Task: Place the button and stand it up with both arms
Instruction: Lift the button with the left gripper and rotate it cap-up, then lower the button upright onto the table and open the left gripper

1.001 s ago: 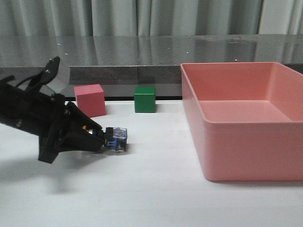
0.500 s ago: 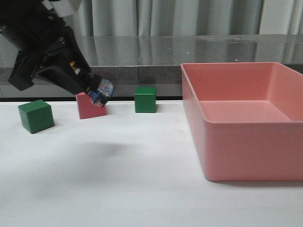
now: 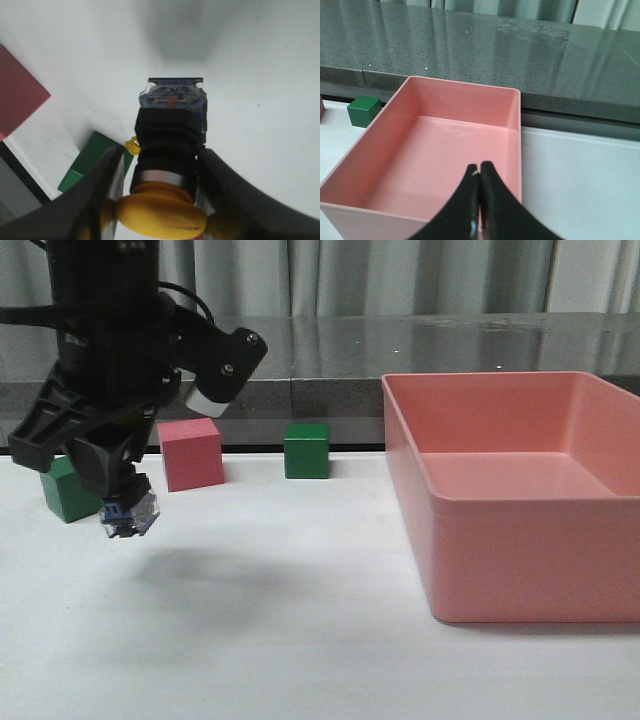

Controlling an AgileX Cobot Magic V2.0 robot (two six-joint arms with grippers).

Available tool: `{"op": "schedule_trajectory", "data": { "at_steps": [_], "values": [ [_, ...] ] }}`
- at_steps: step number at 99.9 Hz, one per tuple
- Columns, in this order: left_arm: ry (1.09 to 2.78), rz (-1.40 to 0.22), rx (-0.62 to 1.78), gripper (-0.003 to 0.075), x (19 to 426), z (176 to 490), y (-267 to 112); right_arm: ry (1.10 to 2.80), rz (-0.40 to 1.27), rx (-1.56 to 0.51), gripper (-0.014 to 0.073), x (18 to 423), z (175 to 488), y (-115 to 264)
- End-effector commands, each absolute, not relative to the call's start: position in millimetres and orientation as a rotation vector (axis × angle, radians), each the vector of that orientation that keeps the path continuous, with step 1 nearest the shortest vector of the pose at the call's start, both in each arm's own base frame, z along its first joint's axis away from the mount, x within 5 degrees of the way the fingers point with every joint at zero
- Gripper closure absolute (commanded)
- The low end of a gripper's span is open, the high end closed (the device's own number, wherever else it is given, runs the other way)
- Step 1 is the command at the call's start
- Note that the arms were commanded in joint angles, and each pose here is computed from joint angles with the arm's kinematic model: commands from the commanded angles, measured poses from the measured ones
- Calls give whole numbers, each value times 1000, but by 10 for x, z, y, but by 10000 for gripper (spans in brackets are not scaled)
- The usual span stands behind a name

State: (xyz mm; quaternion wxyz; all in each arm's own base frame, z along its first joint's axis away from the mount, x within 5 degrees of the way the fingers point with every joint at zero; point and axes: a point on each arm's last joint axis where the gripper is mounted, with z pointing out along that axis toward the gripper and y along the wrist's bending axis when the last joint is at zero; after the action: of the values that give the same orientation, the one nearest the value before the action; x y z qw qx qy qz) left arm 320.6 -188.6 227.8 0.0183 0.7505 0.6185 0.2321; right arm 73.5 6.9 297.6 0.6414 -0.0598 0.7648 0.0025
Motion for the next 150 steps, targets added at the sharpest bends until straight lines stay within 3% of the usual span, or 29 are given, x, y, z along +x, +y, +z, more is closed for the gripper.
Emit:
{"op": "schedule_trajectory", "data": {
  "at_steps": [1, 69, 79, 98, 110, 119, 150],
  "values": [
    [1916, 809, 2266, 710, 3225, 2492, -1901, 1646, -1, -114, 656, 742, 3129, 58],
    [1910, 756, 2283, 699, 3301, 2313, -2007, 1646, -1, -114, 656, 742, 3129, 58],
    [1910, 756, 2283, 627, 3301, 2313, -2007, 1646, -1, -114, 656, 742, 3129, 58],
    [1891, 747, 2271, 347, 3313, 2313, -2025, 1646, -1, -114, 656, 742, 3129, 58],
    [1893, 724, 2263, 226, 3310, 2308, -2038, 1646, -1, -114, 656, 742, 3129, 58],
    [1894, 723, 2263, 195, 3309, 2308, -2038, 1646, -1, -114, 656, 742, 3129, 58],
    [1991, 754, 2304, 194, 3257, 2340, -1956, 1644, -2, -114, 656, 743, 3131, 58]
  ]
}}
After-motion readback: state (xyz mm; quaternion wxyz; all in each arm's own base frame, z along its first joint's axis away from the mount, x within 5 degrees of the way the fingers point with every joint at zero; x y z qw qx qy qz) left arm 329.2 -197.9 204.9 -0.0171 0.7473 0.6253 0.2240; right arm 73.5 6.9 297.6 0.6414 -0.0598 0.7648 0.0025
